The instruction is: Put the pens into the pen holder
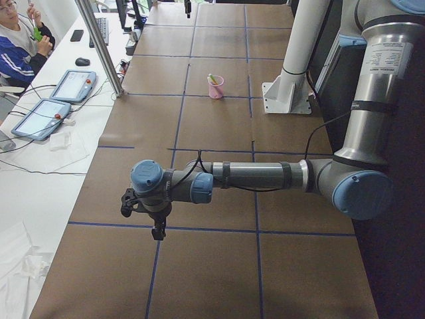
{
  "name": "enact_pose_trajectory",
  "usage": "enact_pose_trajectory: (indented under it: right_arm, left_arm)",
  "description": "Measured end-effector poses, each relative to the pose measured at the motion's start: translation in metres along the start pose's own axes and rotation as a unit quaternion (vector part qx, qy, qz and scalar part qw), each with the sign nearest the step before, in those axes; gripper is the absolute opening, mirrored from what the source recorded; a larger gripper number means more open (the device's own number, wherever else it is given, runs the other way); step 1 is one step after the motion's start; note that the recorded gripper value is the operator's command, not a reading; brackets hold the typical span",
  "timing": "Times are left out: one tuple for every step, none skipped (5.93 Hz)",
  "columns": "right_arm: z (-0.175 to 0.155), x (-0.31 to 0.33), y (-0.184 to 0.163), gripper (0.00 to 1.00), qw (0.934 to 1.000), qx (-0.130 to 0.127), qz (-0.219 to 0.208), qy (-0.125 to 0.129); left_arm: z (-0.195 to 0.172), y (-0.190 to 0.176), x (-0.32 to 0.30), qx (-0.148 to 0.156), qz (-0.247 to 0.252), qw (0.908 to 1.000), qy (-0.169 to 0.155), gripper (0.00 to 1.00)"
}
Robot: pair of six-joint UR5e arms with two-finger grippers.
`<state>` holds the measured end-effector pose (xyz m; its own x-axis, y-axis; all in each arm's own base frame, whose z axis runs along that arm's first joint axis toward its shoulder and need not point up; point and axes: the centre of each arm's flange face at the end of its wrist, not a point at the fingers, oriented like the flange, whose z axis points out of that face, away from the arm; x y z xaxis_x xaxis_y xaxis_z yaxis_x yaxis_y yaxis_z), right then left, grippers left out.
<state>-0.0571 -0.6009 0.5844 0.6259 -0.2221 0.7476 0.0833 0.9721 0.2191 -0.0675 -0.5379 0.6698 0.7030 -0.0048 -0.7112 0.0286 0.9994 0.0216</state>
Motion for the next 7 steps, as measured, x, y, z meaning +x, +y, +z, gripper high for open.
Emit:
enact_pose_trajectory:
  right_arm:
    - [0.008,0.041,0.030,1.00,0.9994,-0.011,0.021,0.024]
    - [0.013,0.068,0.049,1.00,0.9976,-0.016,0.037,0.056]
    - [0.015,0.084,0.063,1.00,0.9959,-0.018,0.050,0.073]
    - [0.010,0.099,0.078,1.00,0.9951,-0.016,0.066,0.072]
    - [-0.006,0.118,0.101,1.00,0.9944,-0.004,0.095,0.045]
    - [-0.026,0.136,0.124,1.00,0.9919,0.010,0.126,0.013]
    - [-0.048,0.144,0.136,1.00,0.9876,0.018,0.156,-0.003]
  left_arm:
    - [0.002,0.007,-0.006,-0.001,-0.004,1.0000,0.001,1.00]
    - [0.003,0.008,-0.008,-0.001,-0.005,1.0000,0.001,1.00]
    - [0.001,0.008,-0.007,0.000,-0.004,1.0000,0.001,1.00]
    - [0.000,0.008,-0.005,0.002,-0.002,1.0000,0.002,1.00]
    - [-0.002,0.008,-0.004,0.003,-0.001,1.0000,0.001,1.00]
    - [-0.002,0.008,-0.004,0.003,-0.002,1.0000,0.001,1.00]
    - [-0.001,0.010,-0.005,0.002,-0.002,1.0000,0.001,1.00]
